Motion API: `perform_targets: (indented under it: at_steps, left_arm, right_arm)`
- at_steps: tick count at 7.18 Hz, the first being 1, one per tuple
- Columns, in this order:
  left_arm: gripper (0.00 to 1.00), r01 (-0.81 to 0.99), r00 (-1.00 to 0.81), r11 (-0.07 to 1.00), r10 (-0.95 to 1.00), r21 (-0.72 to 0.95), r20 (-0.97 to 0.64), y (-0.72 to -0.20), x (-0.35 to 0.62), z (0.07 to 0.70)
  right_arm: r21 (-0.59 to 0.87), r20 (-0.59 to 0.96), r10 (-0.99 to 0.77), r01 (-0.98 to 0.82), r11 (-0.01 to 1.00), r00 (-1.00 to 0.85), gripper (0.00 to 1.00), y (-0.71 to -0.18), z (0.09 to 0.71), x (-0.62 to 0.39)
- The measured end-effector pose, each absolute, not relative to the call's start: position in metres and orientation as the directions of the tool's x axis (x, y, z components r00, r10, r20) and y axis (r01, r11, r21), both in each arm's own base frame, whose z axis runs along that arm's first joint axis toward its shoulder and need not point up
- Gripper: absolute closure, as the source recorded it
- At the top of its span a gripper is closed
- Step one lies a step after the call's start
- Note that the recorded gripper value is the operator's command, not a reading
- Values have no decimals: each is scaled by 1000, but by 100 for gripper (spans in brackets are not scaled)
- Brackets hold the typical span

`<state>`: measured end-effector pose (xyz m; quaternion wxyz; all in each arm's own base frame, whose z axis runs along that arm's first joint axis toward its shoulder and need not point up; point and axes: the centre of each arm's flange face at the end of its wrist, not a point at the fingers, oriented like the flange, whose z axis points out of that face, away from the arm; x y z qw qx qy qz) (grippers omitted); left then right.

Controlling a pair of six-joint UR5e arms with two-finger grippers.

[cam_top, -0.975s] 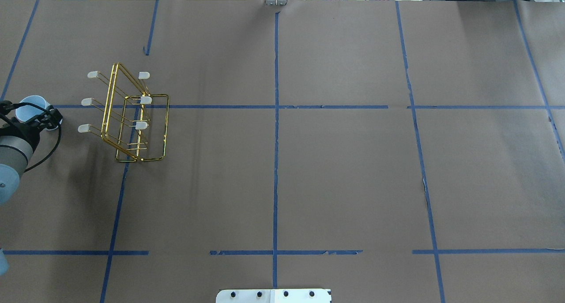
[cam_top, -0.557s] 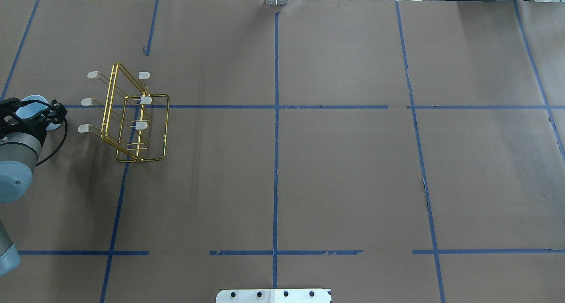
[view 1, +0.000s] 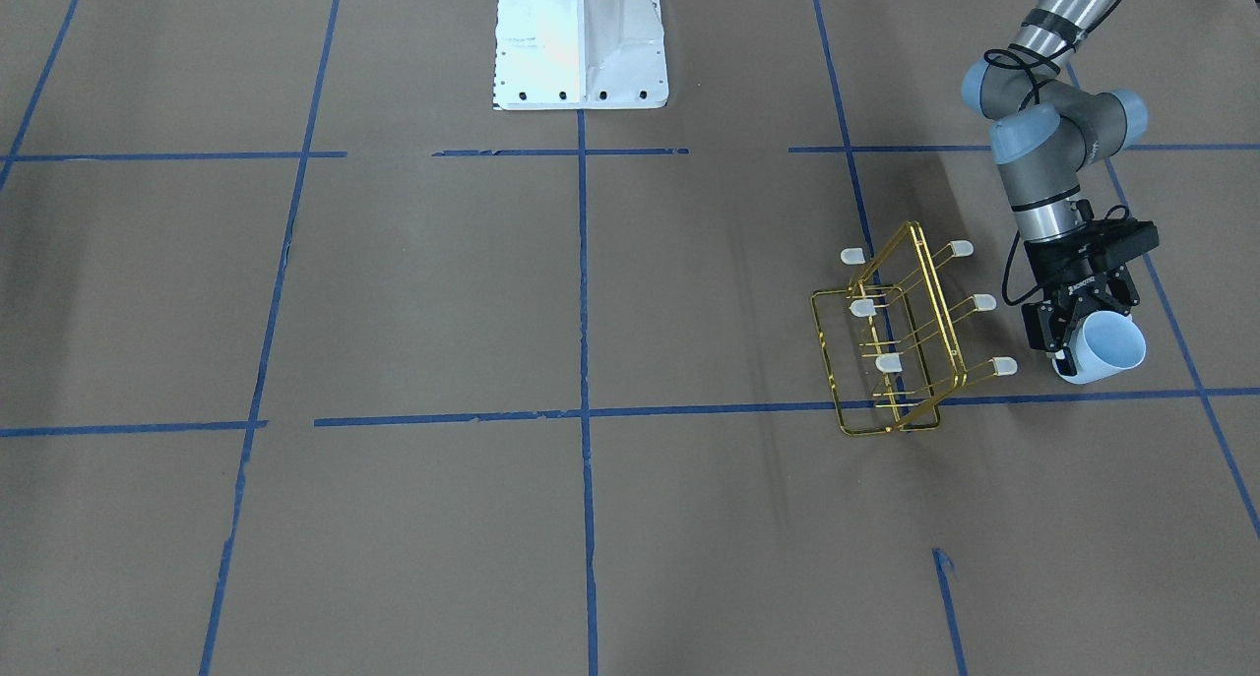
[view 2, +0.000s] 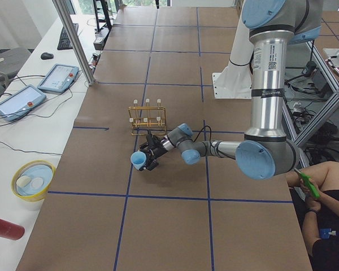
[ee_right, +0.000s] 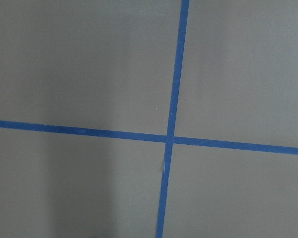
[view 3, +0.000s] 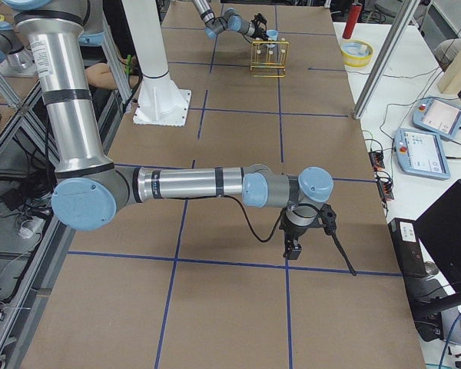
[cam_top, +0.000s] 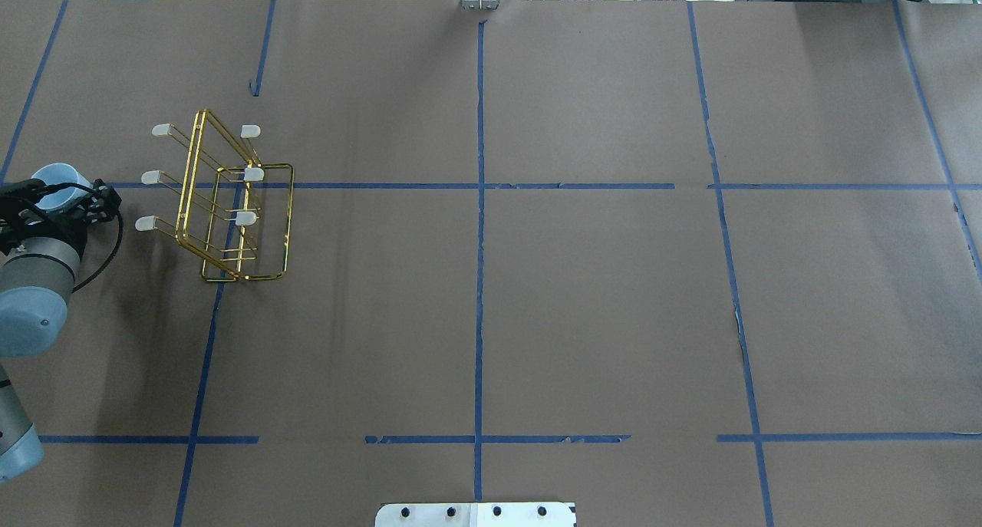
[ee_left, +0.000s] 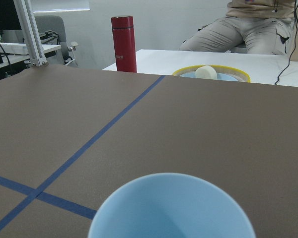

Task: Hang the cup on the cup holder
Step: 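Lift the cup with the left gripper and tilt it sideways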

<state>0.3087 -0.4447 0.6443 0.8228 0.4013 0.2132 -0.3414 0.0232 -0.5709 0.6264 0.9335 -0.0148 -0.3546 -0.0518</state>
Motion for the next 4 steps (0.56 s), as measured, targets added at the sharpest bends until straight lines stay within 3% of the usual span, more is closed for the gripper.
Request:
perform_targets:
  at_steps: [3,4]
  left_arm:
    - [3,732,678,441,-388,520,-625,-445,311,645]
    - [30,731,679,441,-388,521,-623,-445,311,646]
  right_arm:
    - [9,664,-86,107,994,743,0,-571,626,23]
    - [9,663,-86,107,994,743,0,-571,626,23]
